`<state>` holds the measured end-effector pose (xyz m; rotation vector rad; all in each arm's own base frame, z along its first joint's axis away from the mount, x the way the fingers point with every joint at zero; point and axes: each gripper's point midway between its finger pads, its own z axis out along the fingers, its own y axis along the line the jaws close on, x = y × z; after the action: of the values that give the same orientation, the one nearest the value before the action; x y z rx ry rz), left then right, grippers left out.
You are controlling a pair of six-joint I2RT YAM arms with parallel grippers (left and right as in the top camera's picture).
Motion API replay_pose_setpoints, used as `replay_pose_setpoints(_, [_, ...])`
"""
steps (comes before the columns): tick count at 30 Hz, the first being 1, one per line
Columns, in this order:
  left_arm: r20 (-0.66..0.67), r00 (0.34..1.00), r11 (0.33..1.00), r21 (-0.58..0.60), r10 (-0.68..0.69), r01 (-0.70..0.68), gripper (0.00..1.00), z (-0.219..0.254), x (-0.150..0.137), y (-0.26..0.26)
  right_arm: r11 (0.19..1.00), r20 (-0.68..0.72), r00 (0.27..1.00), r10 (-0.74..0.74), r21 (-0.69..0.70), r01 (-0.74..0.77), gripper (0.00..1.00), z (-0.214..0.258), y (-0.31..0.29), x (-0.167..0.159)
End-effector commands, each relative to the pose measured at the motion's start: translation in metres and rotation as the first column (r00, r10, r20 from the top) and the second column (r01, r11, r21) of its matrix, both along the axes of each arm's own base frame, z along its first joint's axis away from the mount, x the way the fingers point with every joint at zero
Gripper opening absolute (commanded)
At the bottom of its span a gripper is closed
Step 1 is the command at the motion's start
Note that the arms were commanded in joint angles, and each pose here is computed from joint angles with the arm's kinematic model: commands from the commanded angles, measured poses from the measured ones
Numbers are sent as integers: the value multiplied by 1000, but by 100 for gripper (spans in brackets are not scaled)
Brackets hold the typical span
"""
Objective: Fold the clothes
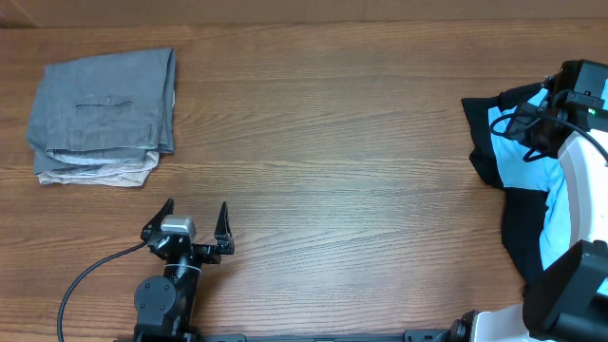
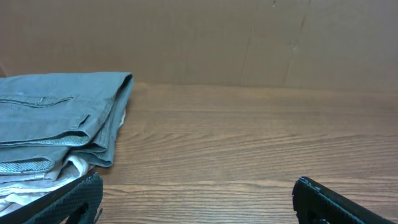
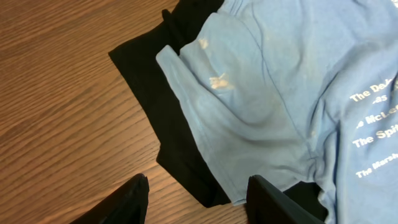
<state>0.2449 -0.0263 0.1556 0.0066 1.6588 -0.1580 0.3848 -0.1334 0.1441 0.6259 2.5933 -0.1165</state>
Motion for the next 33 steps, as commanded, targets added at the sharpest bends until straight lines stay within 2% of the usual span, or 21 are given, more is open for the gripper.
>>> replay_pose_setpoints(1, [11,1000,1000,18,2,-2,100,1,0,0,1000,32,999,2,8,-2,56,9,-1,8])
replay_pose_setpoints(33, [11,1000,1000,18,2,-2,100,1,0,0,999,39,999,14,29,-15,55,9,4,10])
